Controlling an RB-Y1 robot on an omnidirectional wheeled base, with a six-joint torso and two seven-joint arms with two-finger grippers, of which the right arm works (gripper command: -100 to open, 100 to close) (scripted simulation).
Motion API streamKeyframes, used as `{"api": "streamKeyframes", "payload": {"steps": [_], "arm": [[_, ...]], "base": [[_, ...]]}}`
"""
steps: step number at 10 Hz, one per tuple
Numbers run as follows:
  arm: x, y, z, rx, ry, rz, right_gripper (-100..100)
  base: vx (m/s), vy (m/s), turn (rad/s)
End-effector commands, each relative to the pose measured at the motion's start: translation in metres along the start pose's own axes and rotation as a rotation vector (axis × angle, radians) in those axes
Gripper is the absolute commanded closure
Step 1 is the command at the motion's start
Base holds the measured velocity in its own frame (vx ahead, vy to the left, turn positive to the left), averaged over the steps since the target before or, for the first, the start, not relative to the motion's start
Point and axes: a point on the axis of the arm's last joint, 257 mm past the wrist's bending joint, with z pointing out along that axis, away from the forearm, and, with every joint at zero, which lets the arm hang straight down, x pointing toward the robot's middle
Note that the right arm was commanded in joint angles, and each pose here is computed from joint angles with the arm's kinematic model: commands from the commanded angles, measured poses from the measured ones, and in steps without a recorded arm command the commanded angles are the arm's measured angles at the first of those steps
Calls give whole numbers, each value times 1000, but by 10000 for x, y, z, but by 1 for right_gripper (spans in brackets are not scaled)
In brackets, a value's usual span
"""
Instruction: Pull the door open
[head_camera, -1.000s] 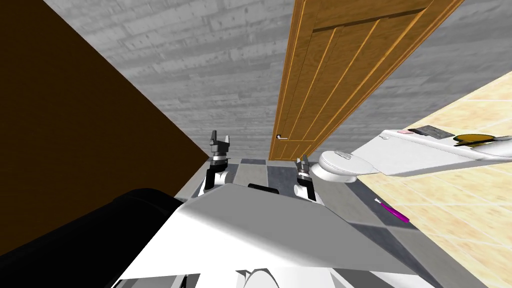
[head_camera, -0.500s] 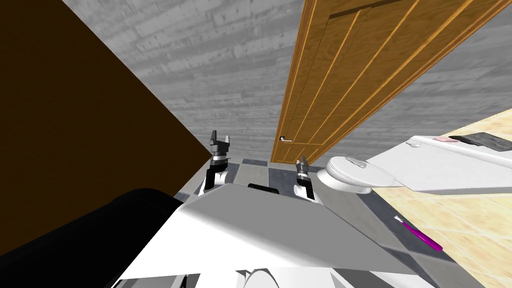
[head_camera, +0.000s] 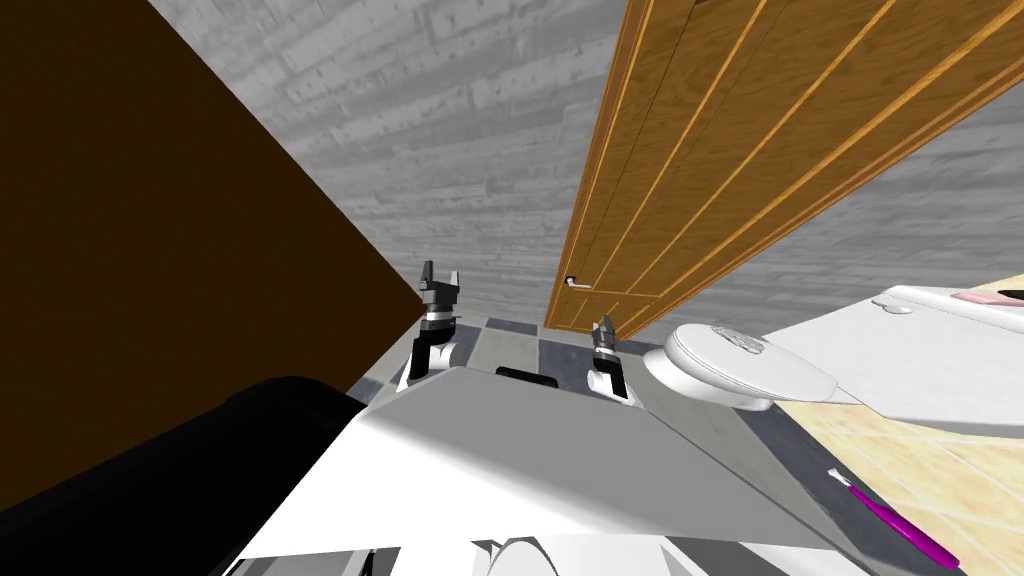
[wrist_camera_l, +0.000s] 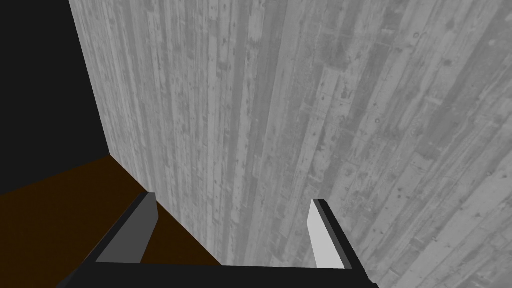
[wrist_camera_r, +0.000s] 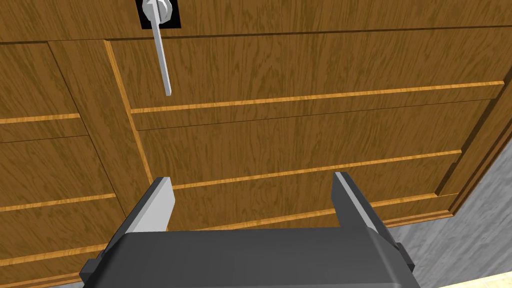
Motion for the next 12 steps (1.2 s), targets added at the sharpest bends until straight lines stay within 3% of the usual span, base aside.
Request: {"api": "streamKeyframes", "payload": {"steps": [1, 12], "arm": [[-38, -91, -4, 16, -6, 1, -100], [-243, -633, -60, 126, -50, 6, -100]], "base": [[70, -28, 140], [83, -45, 114]]}}
